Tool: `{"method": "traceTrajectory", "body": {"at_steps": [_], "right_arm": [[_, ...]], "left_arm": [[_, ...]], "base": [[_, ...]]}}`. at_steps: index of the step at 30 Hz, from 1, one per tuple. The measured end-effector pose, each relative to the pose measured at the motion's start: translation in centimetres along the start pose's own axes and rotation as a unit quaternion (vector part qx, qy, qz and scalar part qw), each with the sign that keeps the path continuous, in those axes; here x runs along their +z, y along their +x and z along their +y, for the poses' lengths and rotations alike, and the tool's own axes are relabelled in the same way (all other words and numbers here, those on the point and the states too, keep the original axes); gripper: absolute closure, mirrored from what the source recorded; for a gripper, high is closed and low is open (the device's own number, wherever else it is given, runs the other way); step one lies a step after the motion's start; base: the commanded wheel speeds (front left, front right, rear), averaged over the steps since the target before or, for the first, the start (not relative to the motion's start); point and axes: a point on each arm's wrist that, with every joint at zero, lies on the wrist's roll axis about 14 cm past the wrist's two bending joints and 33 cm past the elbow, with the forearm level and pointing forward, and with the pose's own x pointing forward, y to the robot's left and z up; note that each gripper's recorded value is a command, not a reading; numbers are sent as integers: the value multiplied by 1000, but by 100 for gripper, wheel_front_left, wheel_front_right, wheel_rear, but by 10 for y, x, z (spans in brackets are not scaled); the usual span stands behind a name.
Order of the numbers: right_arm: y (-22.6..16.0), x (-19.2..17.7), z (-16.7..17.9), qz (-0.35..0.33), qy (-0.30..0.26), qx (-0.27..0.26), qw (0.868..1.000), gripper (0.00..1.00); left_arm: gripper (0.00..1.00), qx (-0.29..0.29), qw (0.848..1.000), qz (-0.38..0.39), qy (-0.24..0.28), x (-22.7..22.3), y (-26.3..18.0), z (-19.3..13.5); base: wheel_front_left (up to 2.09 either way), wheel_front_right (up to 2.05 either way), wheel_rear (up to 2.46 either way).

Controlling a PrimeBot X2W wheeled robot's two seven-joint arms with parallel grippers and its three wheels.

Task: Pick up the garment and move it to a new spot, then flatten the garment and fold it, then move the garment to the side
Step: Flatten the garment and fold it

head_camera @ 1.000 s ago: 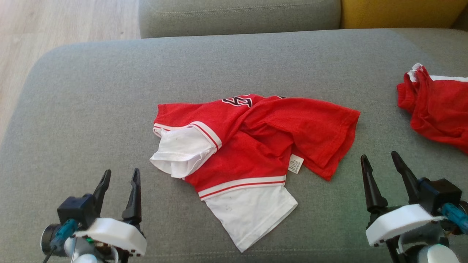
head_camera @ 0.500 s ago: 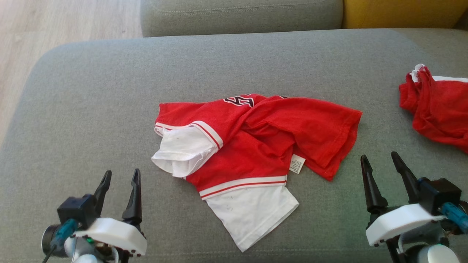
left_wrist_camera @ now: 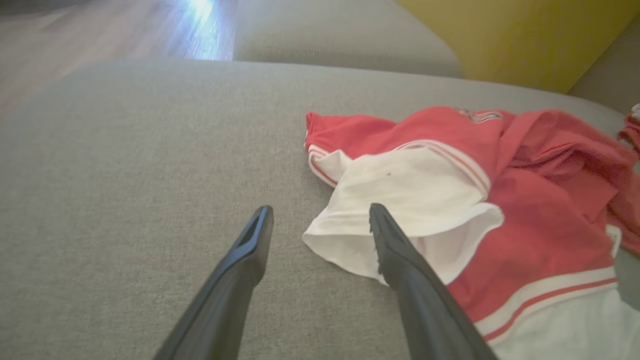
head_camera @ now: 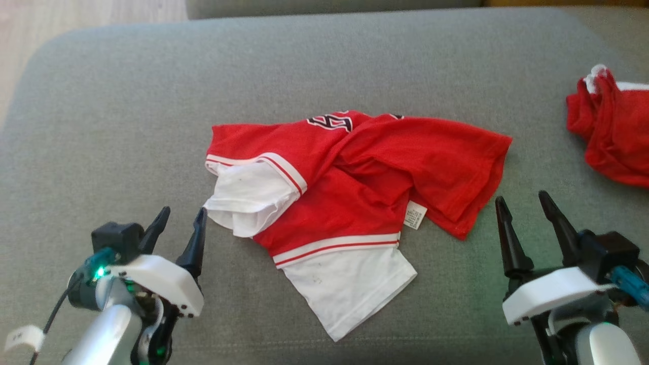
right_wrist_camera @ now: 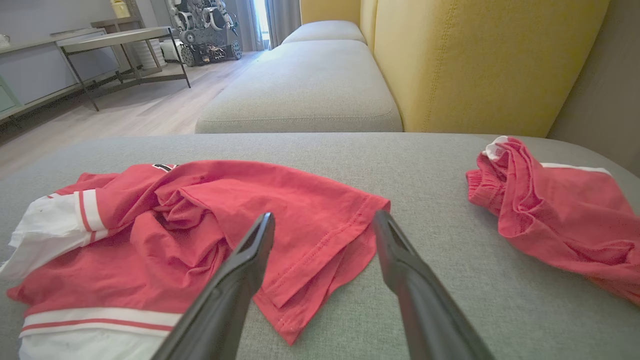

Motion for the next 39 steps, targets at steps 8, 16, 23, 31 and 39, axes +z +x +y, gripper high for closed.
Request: {"method": "traceTrajectory", "body": {"at_steps": [8, 16, 23, 31, 39], "right_arm": [[9, -14, -5, 19, 8, -7, 1000, 0], [17, -13, -9, 14, 11, -11, 1000, 0], [17, -19, -9, 23, 14, -11, 1000, 0], [18, -48, 23, 81, 12, 36, 996, 0], [20, -91, 39, 148, 13, 61, 987, 0]], "left_arm": [[0, -25, 995, 98, -3, -55, 22, 3], [0, -51, 993, 103, -1, -59, 42, -4], [100, -59, 993, 100, 3, -60, 50, -4], [100, -55, 994, 93, -1, -61, 52, -2], [100, -51, 995, 85, -2, -57, 58, 0]], "base": [[0, 0, 0], [0, 0, 0], [0, 0, 0], [0, 0, 0], [0, 0, 0]]}}
